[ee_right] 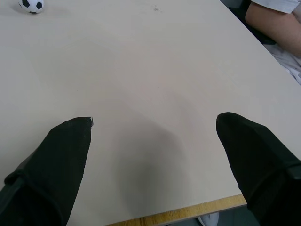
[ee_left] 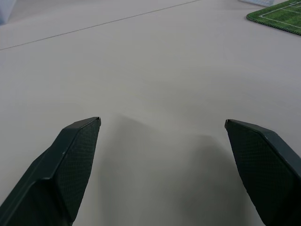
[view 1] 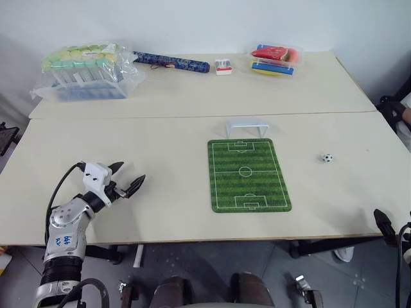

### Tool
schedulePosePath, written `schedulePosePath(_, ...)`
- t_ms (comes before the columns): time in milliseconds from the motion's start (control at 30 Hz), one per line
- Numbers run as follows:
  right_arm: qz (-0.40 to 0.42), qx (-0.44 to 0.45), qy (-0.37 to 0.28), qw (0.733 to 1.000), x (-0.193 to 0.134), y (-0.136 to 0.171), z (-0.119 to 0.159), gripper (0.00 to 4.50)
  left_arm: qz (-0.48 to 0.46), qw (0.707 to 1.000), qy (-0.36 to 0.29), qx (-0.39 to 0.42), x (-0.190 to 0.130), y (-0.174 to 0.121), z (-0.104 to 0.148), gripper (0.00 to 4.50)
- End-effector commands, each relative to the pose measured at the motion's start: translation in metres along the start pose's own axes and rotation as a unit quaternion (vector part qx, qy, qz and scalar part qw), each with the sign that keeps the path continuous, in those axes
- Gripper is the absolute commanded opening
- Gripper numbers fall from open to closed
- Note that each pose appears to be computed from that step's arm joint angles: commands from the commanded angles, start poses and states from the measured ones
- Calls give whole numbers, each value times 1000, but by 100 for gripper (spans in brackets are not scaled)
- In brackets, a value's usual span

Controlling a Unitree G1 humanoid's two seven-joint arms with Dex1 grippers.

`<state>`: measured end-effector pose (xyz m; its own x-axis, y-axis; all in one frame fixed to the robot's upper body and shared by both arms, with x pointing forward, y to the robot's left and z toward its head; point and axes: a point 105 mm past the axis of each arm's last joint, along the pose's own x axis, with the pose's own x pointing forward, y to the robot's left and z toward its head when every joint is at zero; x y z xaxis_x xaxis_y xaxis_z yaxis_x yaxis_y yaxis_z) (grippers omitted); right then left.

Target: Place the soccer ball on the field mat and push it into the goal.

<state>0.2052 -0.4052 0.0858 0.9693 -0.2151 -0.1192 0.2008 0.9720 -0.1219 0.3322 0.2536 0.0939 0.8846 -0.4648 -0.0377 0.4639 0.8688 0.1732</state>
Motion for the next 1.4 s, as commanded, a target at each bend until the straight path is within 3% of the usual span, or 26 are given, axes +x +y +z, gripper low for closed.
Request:
schedulePosePath(33,3,-10,-5,1000,-1,-5,8,444,-9,1000,7,12,-7,-2,1,450)
schedulePosePath(200,4,-13,-34,999,10,-8,36,444,9,1000,-5,-8,-4,1,10,450)
schedulePosePath(333,33,-11,-49,998,32,6,62,444,3,1000,-14,-15,3,-1,20,450)
schedulePosePath(600,115,-24,-50,992,92,52,88,444,-94,994,-50,-1,24,-40,44,450)
schedulePosePath(867,141,-13,-27,990,138,73,84,444,-95,994,-52,-4,14,-54,47,450)
schedulePosePath(1267,181,21,33,983,160,102,55,444,-66,997,-42,-14,0,-57,40,450)
schedulePosePath(1400,181,23,31,983,162,103,56,357,-62,997,-45,-11,1,-55,42,450)
